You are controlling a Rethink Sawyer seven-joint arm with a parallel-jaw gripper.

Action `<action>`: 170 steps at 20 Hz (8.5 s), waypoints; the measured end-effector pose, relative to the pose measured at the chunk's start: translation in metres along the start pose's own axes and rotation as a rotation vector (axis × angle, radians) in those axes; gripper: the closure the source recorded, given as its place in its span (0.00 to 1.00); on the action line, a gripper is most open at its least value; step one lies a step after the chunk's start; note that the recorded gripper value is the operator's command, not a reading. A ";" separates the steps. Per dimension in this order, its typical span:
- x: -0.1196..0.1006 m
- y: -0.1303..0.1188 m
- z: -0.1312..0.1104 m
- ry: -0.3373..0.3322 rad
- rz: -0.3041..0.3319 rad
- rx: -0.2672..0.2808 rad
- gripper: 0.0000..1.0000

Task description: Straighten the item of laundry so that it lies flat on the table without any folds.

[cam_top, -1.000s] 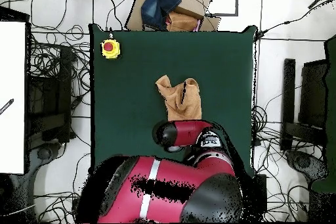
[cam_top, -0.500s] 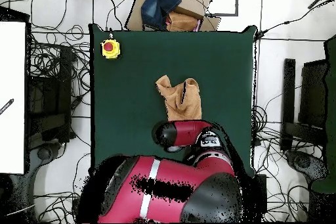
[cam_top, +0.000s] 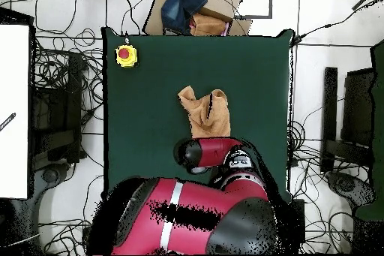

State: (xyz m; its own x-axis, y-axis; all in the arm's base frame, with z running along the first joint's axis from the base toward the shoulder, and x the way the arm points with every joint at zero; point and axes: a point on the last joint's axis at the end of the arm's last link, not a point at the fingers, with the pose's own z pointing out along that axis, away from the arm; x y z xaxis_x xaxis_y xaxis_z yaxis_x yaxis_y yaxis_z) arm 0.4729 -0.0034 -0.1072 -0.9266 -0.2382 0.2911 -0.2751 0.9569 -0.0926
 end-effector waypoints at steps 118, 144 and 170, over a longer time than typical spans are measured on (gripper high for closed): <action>-0.078 -0.057 -0.044 0.007 -0.693 -0.110 0.00; -0.077 -0.052 -0.019 -0.035 -0.691 -0.120 0.00; -0.091 -0.065 0.003 -0.041 -0.685 -0.091 0.00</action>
State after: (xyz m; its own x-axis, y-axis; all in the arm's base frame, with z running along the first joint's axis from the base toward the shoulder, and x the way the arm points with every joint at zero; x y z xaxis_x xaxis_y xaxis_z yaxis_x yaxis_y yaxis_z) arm 0.5747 -0.0443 -0.1306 -0.5612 -0.7983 0.2186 -0.7808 0.5983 0.1799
